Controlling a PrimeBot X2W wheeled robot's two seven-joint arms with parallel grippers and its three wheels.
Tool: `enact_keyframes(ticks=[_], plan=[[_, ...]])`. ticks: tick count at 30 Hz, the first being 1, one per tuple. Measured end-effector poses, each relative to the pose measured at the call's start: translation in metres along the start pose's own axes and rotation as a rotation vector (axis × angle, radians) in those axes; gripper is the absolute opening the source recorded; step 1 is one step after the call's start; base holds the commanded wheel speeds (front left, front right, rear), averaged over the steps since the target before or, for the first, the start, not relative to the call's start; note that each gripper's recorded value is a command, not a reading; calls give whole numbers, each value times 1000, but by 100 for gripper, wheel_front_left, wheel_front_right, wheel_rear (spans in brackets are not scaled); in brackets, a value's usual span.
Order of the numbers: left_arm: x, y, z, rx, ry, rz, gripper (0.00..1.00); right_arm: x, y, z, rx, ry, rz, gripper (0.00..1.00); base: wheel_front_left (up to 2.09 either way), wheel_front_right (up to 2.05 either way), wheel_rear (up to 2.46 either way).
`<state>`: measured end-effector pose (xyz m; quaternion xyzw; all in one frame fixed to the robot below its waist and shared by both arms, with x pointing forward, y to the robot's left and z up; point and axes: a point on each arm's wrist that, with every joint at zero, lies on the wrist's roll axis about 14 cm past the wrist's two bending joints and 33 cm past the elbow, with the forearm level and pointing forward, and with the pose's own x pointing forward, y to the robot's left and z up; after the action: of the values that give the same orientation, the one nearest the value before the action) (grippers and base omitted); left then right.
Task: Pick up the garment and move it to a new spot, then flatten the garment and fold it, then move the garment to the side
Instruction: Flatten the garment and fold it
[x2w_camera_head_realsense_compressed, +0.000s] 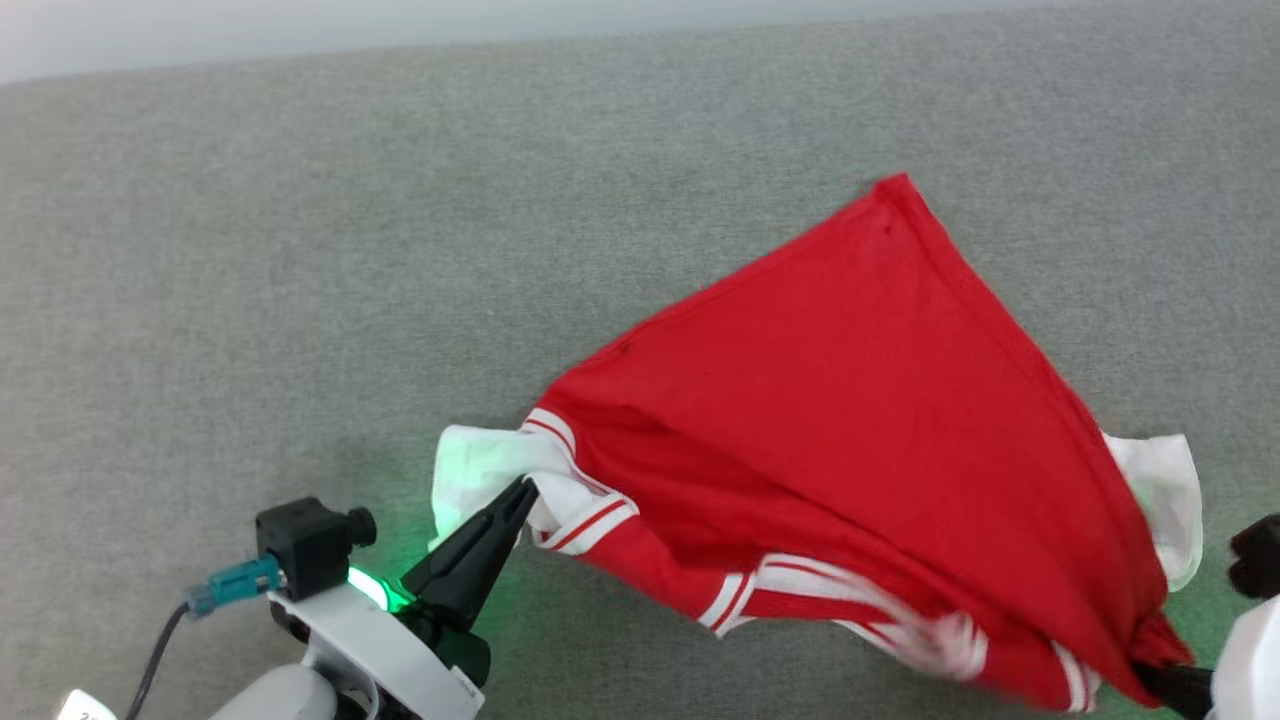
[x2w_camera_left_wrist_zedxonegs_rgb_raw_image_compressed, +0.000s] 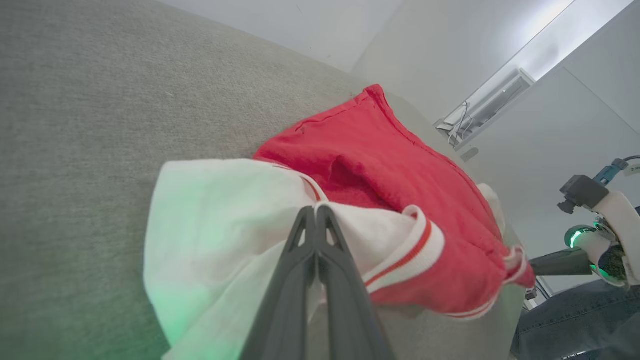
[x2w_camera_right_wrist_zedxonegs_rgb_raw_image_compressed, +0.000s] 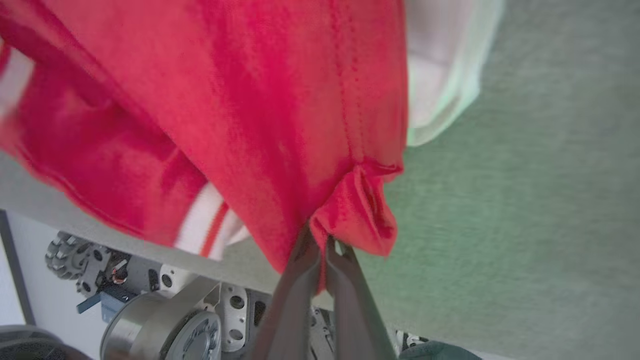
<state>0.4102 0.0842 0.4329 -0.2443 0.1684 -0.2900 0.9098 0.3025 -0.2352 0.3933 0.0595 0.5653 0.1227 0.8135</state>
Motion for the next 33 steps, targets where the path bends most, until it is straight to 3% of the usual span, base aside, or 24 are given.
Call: enact_keyframes(ticks=[3, 4, 6, 16, 21, 26, 33], plan=[[3, 0, -3, -2, 9, -5, 0, 1, 4, 3, -2, -38, 1, 4, 0, 0, 0], [3, 0, -4, -3, 13, -6, 0, 0, 4, 8, -7, -62, -5, 44, 0, 0, 0], [3, 1, -5, -2, 16, -6, 0, -4, 3, 19, -15, -108, -8, 100, 0, 0, 0], [-6, 1, -4, -17, -1, 19, 0, -55, -5, 97, -106, -344, -57, 100, 0, 0, 0], [-11, 1, -5, -31, -15, 38, 0, -74, 3, 170, -230, -536, -108, 100, 0, 0, 0], [-15, 4, -8, -44, -17, 59, 0, -46, 28, 219, -365, -566, -106, 100, 0, 0, 0], [-17, 12, -10, -58, -19, 90, 0, 25, 44, 244, -436, -435, -82, 100, 0, 0, 0]])
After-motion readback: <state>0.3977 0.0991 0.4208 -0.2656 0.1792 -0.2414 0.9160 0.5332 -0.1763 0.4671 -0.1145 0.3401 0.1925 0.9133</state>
